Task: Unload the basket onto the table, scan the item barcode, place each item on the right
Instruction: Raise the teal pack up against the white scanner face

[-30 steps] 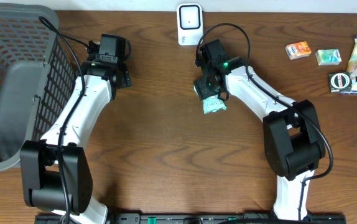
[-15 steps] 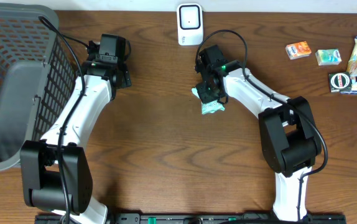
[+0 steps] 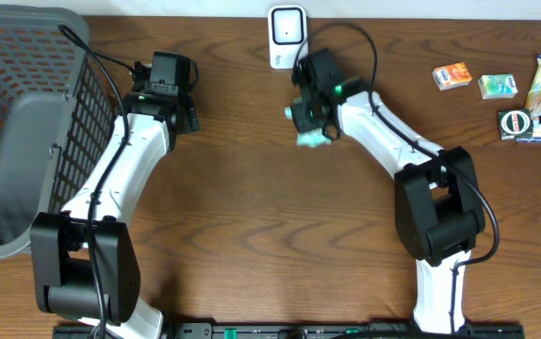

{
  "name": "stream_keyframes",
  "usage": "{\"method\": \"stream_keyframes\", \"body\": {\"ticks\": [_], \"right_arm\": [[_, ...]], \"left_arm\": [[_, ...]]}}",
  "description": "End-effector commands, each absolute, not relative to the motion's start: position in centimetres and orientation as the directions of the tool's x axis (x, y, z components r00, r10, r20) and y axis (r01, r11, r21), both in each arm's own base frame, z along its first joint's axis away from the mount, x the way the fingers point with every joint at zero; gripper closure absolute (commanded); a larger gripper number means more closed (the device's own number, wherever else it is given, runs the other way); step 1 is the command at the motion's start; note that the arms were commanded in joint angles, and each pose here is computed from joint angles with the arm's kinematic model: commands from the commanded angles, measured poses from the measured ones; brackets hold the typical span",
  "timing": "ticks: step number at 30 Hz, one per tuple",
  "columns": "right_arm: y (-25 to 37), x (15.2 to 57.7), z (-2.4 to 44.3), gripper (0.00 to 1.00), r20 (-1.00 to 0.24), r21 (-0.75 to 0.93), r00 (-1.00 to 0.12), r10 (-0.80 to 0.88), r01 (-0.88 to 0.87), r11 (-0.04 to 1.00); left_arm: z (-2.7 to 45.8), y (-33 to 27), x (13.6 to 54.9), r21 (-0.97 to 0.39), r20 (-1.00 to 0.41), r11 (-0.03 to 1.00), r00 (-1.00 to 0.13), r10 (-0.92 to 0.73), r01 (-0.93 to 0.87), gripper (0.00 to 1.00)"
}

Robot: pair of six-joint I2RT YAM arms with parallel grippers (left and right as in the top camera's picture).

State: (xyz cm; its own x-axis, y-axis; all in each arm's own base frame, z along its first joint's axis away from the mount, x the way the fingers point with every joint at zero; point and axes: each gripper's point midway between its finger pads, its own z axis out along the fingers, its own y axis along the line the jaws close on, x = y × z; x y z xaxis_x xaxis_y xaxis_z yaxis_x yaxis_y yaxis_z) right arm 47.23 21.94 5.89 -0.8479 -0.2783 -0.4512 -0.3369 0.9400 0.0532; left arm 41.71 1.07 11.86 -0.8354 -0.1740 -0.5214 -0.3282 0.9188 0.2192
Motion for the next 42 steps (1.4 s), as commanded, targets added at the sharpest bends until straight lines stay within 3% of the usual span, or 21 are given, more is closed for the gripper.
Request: {"method": "stream_keyframes", "body": {"ticks": [1,10,22,34,42], "right_arm": [[22.3,51.4,10.7,0.99,-0.601,-0.007,-0.76,-0.246,-0.302,0.953],[24.9,58.8,18.8,0.99,-0.901,0.015,-0.417,-0.115,-0.295,0.955],[26.6,63.5,17.8,0.99,-0.989,0.054,-0.147,0.01,-0.298,0.953],[24.5,64.4,18.7,0.99,-0.992,0.06,-0.126,0.027,-0.266,0.962],[14.9,65.3,22.0,0.99,-0.982,0.043,-0.186,0.025,-0.094,0.995]], "left_arm": [[12.5,1.3,41.9,0.226,-0.534,0.915,-0.828,-0.169,-0.333,0.02],[12.5,1.3,41.9,0.227,-0.534,0.915,-0.828,-0.169,-0.333,0.02],[12.5,1.3,41.9,0.226,-0.534,0.915,-0.828,-0.169,-0.333,0.02],[12.5,1.3,41.9,0.226,-0.534,0.915,-0.828,-0.169,-0.333,0.02],[12.5,1.3,41.9,0.226,-0.534,0.915,-0.828,-0.169,-0.333,0.02]]}}
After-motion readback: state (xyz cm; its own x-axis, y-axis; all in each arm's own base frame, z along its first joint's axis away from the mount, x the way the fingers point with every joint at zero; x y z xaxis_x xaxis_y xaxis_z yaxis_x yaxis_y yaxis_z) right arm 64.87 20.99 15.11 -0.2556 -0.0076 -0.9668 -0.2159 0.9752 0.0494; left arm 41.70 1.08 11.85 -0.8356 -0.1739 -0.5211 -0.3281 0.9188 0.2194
